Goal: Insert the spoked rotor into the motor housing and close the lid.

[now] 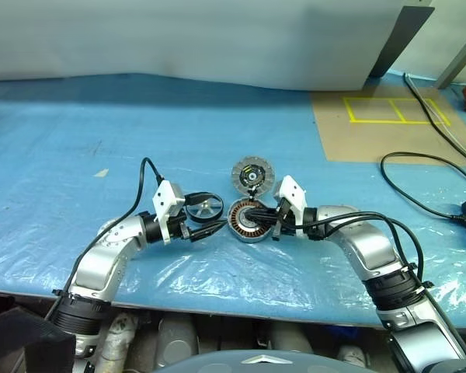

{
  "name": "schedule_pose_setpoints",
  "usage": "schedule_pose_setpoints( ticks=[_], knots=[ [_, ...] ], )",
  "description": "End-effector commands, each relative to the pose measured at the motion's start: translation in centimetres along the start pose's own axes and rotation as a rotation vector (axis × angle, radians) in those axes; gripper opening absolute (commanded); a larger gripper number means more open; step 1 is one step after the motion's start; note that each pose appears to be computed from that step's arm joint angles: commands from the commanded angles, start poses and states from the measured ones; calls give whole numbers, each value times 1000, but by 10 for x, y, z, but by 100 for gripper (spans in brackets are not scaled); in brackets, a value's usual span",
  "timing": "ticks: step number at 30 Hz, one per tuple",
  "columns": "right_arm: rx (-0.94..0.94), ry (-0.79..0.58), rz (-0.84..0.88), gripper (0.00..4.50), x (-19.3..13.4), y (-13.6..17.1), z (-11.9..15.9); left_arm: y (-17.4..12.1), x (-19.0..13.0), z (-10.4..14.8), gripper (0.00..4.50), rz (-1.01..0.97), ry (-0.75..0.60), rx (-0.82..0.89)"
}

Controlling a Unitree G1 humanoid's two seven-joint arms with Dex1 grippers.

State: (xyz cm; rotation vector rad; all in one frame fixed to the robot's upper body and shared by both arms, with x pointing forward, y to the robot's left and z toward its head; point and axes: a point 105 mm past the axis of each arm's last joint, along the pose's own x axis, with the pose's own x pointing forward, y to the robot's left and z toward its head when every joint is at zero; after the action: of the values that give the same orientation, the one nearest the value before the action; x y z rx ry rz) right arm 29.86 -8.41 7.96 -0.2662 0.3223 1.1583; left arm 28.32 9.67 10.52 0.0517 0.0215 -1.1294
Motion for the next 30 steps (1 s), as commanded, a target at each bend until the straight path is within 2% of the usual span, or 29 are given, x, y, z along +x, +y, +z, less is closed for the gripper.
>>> schedule_pose_setpoints(
  ticks=[1, 3, 8, 13, 21, 30],
  knots=[
    [-62, 106, -1, 1, 2, 2, -22, 0, 1, 9, 403, -10, -24, 38],
    [-48, 66, 3, 1, 0, 3, -14, 0, 0, 9, 403, -8, -22, 39],
    [-29, -91, 12, 1, -8, 3, 25, 6, -10, 10, 403, 10, 0, 57],
    [-103, -121, 71, 1, -19, 16, 52, 16, -24, 18, 403, 30, 34, 102],
    [-174, -62, 60, 1, -35, 14, 53, 38, -31, 39, 403, -32, 105, 198],
    [-173, -59, -28, 1, -36, 3, 49, 64, -10, 32, 403, -244, 393, 313]
  ],
)
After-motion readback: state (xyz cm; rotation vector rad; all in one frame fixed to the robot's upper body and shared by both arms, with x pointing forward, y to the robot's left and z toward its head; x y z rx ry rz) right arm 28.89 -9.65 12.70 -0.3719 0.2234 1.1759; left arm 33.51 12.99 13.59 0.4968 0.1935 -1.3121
